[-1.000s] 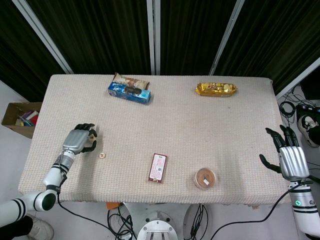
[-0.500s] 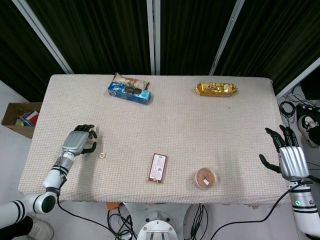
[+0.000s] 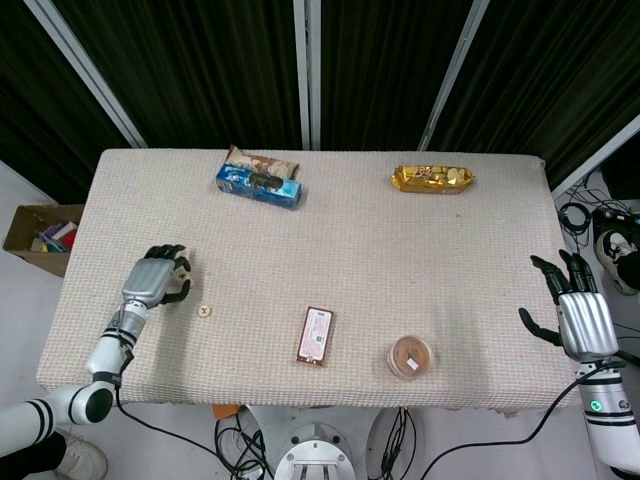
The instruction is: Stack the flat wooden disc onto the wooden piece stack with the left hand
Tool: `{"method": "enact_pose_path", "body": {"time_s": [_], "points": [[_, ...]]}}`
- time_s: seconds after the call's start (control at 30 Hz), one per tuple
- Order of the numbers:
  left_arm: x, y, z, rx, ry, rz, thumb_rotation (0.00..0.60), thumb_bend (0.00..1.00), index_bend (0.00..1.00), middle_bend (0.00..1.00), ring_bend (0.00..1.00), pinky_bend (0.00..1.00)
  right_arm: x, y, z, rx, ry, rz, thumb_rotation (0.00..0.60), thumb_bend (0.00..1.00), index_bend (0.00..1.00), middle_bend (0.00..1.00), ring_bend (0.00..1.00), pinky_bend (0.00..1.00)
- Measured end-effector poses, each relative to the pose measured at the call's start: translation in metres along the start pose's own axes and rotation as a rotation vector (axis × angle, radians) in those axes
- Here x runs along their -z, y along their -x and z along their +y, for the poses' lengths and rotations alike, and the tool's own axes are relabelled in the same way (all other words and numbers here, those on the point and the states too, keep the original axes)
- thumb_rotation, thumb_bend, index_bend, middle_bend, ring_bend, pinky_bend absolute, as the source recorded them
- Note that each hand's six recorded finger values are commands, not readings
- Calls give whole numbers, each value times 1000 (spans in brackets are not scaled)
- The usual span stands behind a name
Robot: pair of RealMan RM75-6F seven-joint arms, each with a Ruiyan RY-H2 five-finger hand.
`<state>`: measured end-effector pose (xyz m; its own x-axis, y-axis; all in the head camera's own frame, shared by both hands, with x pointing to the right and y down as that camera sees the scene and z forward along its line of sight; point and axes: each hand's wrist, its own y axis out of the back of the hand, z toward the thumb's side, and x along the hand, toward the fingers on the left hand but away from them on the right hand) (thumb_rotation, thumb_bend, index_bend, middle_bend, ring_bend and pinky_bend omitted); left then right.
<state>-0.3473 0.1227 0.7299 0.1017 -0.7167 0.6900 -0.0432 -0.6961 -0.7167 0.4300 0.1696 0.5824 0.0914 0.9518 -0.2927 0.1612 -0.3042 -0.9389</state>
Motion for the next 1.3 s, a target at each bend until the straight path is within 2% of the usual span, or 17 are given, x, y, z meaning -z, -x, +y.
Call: {"method": "enact_pose_path", "body": {"time_s": [0.27,1.03,1.23,1.3], "points": [[8,2,1,-7,-13,31,414,493,363,101,70,99,0,0,-1,-4,2,2,600,226,146,241,6,0],[0,6,-2,18,5,6,421,492,364,101,70,100,1,1,-2,-4,3,-1,600,226,146,241,6,0],[-2,8,2,-8,3,-3,421,489,342,101,70,100,1,1,-2,-4,3,-1,600,226,146,241,6,0],[-6,10,6,-29,-1,-17,422,458,326,101,70,100,1,1,-1,-2,3,-1,600,226,146,241,6,0]]}}
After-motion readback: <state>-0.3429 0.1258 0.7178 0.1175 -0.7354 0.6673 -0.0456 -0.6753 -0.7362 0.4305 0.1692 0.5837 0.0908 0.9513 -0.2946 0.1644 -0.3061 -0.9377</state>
